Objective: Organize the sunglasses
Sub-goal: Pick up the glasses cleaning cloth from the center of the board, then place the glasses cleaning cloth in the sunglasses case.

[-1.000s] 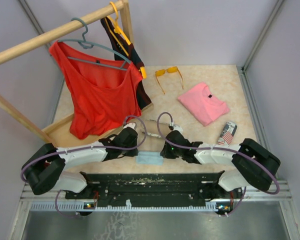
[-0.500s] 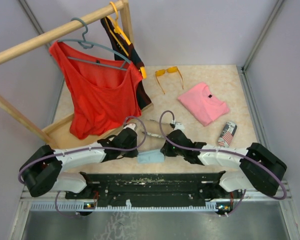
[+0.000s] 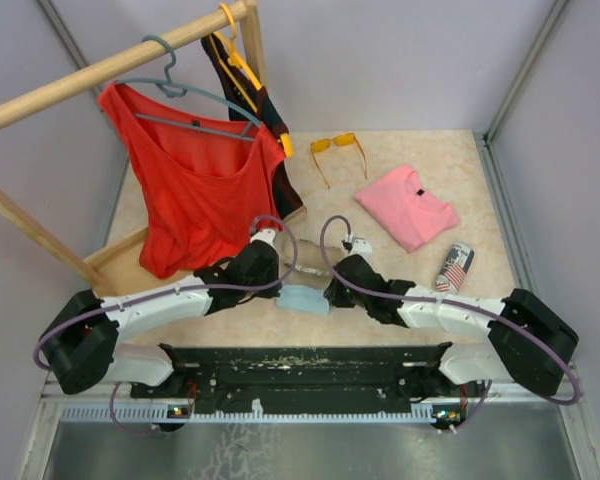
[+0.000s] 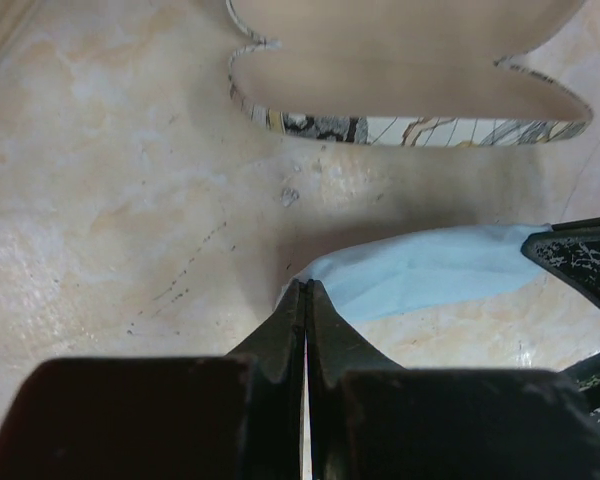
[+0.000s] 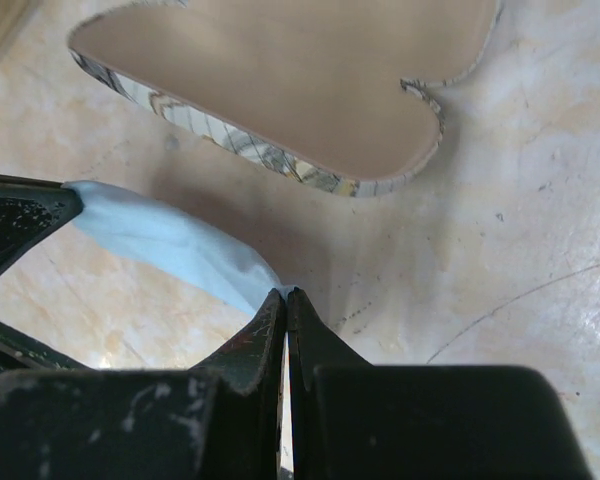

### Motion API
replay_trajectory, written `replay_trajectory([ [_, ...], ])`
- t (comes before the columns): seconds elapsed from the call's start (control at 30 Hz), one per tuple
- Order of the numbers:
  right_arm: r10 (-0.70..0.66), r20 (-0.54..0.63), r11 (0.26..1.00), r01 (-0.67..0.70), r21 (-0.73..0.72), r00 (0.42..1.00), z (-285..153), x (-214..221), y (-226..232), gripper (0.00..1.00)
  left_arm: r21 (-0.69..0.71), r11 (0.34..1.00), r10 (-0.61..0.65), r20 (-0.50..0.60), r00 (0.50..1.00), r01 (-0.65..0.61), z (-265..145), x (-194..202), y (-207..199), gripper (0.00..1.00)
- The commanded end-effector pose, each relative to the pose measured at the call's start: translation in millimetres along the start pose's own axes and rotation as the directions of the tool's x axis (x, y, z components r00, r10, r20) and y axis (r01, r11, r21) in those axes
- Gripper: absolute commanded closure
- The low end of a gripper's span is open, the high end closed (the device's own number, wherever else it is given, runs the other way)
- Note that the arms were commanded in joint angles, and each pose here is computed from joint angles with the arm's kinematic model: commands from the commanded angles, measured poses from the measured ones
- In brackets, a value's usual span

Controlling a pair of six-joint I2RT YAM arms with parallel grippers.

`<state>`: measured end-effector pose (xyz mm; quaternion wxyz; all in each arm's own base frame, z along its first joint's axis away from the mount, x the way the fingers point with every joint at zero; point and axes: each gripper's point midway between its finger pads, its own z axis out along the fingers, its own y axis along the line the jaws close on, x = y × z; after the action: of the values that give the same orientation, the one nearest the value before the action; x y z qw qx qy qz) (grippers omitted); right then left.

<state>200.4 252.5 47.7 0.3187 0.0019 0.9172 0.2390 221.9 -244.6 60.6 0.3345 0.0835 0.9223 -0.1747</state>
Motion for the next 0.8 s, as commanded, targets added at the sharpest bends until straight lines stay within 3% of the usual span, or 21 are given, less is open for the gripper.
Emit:
replay_trajectory([
  [0.0, 0.007, 0.108, 0.999, -0.003, -0.036, 0.994, -11.5, -38.3, 20.9, 1.0, -0.002, 0.999, 0.035, 0.061, 0.998, -0.035, -2.2, -26.2, -5.7, 1.0],
  [0.77, 0.02, 0.192, 1.0, -0.023, 0.013, 0.981, -1.4, -110.3, 17.9, 1.0, -0.018, 0.995, 0.1, 0.187, 0.977, -0.099, 24.1, -105.2, -15.8, 1.0],
])
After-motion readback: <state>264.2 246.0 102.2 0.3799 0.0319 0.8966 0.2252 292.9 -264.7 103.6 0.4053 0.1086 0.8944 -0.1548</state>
